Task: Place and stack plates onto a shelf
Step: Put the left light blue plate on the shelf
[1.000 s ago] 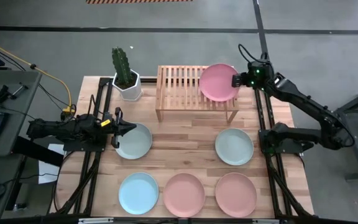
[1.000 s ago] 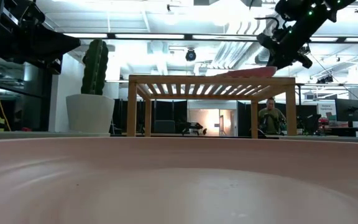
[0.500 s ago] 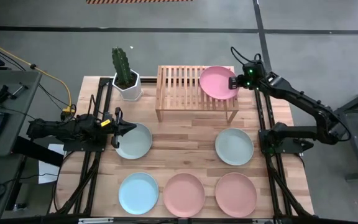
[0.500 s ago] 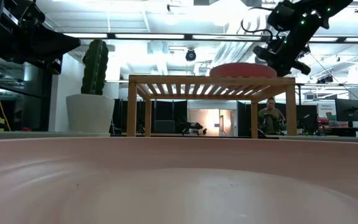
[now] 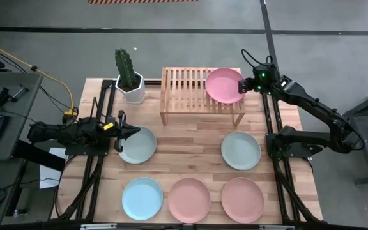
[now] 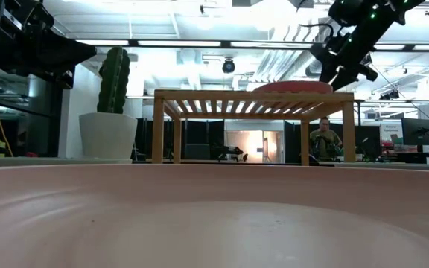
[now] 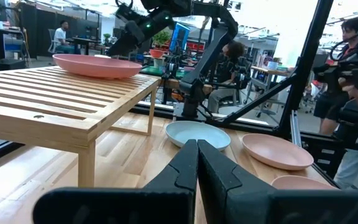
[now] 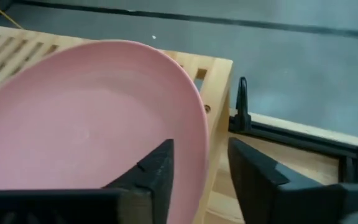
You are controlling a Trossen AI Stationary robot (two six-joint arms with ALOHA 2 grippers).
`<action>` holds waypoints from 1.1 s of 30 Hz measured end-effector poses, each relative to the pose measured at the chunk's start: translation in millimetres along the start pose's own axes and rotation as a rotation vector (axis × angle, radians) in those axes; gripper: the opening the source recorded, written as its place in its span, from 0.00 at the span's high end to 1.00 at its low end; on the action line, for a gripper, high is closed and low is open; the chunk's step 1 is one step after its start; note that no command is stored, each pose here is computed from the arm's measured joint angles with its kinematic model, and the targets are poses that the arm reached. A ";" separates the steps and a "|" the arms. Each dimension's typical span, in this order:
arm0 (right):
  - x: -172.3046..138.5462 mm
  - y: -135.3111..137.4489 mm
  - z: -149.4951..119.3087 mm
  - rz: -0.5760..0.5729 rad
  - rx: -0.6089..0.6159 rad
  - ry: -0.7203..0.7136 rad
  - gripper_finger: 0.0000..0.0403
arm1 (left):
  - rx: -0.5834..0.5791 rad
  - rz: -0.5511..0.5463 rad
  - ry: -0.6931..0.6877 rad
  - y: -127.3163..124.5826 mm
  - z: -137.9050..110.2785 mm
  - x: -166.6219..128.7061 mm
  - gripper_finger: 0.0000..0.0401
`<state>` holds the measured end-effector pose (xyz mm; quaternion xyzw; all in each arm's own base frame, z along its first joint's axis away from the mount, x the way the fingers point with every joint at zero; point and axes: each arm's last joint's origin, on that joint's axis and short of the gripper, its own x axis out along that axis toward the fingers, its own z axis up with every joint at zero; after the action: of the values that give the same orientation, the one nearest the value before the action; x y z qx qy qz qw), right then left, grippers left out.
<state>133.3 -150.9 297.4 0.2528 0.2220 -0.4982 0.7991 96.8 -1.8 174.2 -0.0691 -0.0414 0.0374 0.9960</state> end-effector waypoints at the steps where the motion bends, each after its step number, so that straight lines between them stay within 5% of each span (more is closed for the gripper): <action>1: -4.4 -0.6 0.3 0.007 -0.008 -0.012 0.63 | 0.000 0.000 0.000 0.0 0.0 0.0 1.00; 8: -51.9 -7.5 -8.8 0.159 -0.084 -0.046 0.55 | 0.000 0.000 0.000 0.0 0.0 0.0 1.00; 15: -97.3 -15.7 -53.7 0.400 -0.167 -0.036 0.55 | 0.001 0.000 -0.003 0.0 0.3 0.0 1.00; 23: -73.5 -32.2 -138.8 0.737 0.028 -0.068 0.55 | -0.031 -0.001 -0.005 -0.1 0.5 0.0 1.00; 27: -63.8 -25.8 -149.9 0.914 0.094 -0.121 0.55 | -0.128 -0.002 -0.008 -0.1 0.8 0.0 1.00; 33: -76.4 -13.2 -131.7 0.959 0.025 -0.168 0.55 | -0.164 -0.002 -0.010 -0.1 1.0 0.0 1.00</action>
<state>76.8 -21.3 239.5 0.2950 0.0092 -0.0952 0.9507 96.7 -1.8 175.2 -0.1502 -0.0494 0.0333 0.9869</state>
